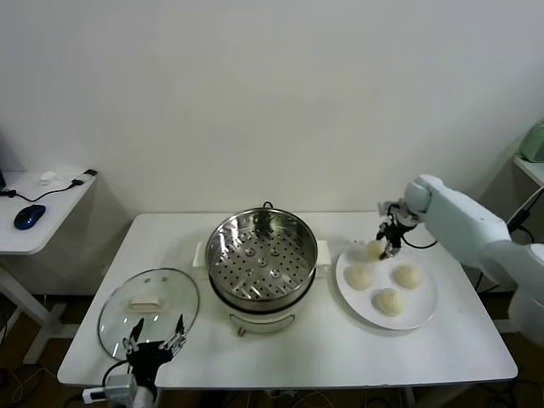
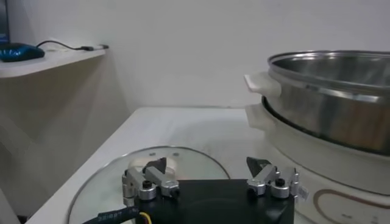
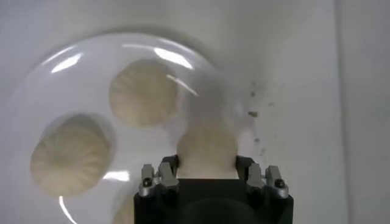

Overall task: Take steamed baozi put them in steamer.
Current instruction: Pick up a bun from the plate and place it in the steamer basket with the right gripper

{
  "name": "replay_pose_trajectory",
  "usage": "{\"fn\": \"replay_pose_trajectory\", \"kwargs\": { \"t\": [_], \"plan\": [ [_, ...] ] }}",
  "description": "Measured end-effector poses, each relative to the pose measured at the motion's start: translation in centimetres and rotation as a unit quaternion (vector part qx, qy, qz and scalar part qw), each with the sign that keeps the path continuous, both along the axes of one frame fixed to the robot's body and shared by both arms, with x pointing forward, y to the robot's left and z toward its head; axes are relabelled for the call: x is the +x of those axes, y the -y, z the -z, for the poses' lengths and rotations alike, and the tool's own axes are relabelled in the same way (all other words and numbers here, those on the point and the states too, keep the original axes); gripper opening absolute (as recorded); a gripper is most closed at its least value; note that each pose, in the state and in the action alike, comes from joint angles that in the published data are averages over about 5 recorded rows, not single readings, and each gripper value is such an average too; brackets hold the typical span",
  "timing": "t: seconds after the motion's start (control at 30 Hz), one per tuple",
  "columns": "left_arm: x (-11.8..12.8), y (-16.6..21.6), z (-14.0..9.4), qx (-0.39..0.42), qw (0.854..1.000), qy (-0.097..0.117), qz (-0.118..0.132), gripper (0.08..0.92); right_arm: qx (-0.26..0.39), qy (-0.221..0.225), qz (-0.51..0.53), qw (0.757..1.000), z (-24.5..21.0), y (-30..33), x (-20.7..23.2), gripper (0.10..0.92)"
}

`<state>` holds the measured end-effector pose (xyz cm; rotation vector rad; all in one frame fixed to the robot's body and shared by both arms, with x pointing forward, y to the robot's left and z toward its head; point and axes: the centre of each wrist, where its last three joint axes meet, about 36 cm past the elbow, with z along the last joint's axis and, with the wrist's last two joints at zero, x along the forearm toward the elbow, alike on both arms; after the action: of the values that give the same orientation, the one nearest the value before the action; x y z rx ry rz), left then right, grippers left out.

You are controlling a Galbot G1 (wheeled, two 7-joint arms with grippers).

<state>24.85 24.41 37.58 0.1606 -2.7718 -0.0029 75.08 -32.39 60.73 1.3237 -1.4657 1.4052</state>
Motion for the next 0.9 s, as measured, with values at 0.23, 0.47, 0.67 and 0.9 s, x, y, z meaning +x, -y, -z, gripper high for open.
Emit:
{"fn": "replay_pose_trajectory", "kwargs": {
  "t": [0.23,0.47,0.67,0.9],
  "plan": [
    [-0.3,0.2,-0.1,0.003,1.0,0.0,0.003,0.823,0.012,0.031,-0.191,0.981,-11.2,-11.8,-2.5,0.628],
    [-0.3,-0.3,-0.1,0.012,1.0,0.0,-0.001,0.823,-0.023,0.033,-0.387,0.921,-11.8,-21.3,-6.4,0.628],
    [-0.4,-0.4,0.0,0.021,1.0,-0.004,-0.004,0.823,-0.077,0.053,-0.506,0.857,-8.4,-25.0,-6.6,0.628],
    [-0.4,-0.6,0.3,0.025,1.0,-0.007,-0.006,0.823,-0.102,0.076,-0.566,0.814,-4.4,-26.8,-4.9,0.628]
  ]
}}
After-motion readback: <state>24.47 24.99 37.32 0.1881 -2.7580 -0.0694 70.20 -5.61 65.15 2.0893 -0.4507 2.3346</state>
